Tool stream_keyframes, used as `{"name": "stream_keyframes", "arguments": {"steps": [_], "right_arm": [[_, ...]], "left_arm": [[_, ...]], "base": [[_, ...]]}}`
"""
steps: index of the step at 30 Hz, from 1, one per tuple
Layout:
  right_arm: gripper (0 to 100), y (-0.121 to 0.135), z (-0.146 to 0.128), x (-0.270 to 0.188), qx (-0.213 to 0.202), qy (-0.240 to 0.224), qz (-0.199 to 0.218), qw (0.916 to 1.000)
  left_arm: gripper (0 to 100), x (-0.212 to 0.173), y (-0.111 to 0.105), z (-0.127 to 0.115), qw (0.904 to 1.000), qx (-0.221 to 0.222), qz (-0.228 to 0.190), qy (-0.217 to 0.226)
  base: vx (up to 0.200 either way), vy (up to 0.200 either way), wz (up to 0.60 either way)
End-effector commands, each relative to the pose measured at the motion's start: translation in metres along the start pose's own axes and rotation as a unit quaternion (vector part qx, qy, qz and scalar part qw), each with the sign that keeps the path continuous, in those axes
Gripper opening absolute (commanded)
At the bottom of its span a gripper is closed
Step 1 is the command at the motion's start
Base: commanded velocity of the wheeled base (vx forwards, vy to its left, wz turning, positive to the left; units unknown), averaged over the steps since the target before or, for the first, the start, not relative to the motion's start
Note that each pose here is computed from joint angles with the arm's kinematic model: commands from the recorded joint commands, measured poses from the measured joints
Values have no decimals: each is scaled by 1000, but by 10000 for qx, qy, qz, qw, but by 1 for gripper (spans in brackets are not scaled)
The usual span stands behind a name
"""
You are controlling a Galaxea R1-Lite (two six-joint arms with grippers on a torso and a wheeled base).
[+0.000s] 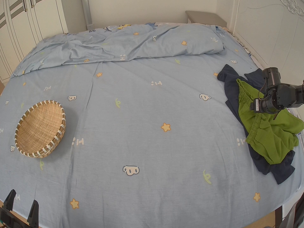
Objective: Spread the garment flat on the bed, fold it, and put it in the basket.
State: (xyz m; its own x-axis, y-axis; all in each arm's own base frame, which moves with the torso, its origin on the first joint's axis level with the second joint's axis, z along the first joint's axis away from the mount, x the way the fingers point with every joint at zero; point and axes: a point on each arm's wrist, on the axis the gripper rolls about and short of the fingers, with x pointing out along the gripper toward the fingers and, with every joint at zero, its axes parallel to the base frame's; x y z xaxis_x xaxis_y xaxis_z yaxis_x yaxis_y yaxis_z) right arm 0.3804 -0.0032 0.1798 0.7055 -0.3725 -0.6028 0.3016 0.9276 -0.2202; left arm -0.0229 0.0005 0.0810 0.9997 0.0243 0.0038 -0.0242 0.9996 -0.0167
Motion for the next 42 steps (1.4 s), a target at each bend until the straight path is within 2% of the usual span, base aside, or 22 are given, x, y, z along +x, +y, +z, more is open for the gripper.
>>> {"name": "stream_keyframes", "arguments": {"steps": [1,4,5,16,22,25,26,28,29,31,34,38,42], "right_arm": [[100,2,0,8,-10,51,-16,10000],[100,0,1,14,17,76,-65,9999],[0,0,1,14,17,76,-65,9999],[0,5,-5,26,-36,231,-50,9997],[0,6,7,15,222,100,45,9997],[0,-2,28,-34,602,52,480,9970],[0,-3,34,-51,774,50,767,9940],[0,-7,44,-86,1123,72,1452,9830],[0,-8,46,-91,1169,75,1558,9808],[0,-16,54,-126,1464,164,2221,9638],[0,-18,58,-148,1612,219,2615,9514],[0,-12,56,-178,1490,41,2897,9454],[0,-3,51,-212,1463,-55,3340,9311]], "left_arm": [[100,0,0,-5,10000,-1,2,4],[100,0,0,-5,10000,-1,9,4],[100,0,0,-5,10000,-1,9,4],[100,0,0,-5,10000,-1,9,4],[100,0,0,-5,10000,-1,9,4],[100,0,0,-5,10000,-1,9,4],[100,0,0,-5,10000,-1,9,4],[100,0,0,-5,10000,-1,9,4],[100,0,0,-5,10000,-1,9,4],[100,0,0,-5,10000,-1,9,4],[100,0,0,-5,10000,-1,9,4],[100,0,0,-5,10000,-1,9,4],[100,0,0,-5,10000,-1,9,4]], "base": [[0,0,0],[0,0,0],[0,0,0],[0,0,0],[0,0,0],[0,0,0],[0,0,0],[0,0,0],[0,0,0],[0,0,0],[0,0,0],[0,0,0],[0,0,0]]}}
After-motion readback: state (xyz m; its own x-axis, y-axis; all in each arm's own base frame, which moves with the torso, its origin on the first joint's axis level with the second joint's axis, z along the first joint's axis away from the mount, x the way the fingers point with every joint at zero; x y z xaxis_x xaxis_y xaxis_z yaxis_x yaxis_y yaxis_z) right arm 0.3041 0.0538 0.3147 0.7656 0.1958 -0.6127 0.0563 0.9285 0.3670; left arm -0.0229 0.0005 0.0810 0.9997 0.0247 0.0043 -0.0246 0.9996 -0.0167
